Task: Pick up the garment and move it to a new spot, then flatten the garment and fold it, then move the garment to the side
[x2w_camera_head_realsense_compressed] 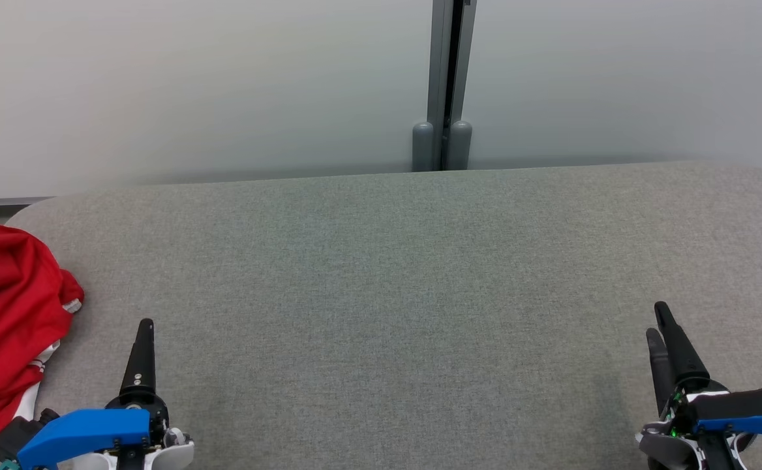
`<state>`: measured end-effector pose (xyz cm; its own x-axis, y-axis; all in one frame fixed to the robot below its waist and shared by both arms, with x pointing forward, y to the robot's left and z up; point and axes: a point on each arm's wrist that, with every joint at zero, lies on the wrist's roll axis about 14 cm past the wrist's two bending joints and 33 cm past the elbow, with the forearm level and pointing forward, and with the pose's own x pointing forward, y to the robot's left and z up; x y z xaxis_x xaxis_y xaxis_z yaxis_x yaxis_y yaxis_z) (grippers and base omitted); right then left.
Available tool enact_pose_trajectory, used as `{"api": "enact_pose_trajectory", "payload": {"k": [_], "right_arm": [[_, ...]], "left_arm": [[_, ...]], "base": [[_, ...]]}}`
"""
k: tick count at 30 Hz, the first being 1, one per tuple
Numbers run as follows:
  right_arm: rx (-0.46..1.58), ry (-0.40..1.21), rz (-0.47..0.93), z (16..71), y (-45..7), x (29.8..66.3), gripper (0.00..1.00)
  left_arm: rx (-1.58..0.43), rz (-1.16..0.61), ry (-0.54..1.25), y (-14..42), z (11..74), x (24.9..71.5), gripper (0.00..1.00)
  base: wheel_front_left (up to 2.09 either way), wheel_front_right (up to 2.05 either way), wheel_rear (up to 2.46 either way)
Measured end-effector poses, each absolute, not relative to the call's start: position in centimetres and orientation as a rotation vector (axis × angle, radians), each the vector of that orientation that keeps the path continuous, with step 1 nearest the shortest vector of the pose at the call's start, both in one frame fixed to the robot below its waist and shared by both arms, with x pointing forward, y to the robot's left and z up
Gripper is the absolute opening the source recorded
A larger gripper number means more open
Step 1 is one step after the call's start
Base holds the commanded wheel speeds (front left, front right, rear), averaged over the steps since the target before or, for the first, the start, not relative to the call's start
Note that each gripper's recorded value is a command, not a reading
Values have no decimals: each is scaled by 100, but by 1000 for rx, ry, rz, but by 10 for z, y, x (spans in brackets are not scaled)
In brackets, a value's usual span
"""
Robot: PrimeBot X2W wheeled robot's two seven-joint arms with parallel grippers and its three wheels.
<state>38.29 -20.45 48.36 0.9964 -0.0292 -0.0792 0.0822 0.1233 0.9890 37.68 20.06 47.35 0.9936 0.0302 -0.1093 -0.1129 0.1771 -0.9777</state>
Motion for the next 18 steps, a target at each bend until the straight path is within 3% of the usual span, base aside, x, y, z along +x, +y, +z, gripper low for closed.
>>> {"api": "enact_pose_trajectory", "payload": {"k": [18], "right_arm": [[1075,66,-49,485,-198,389,100]], "left_arm": [[-1006,80,110,189,470,379,100]], "base": [[0,0,0]]}}
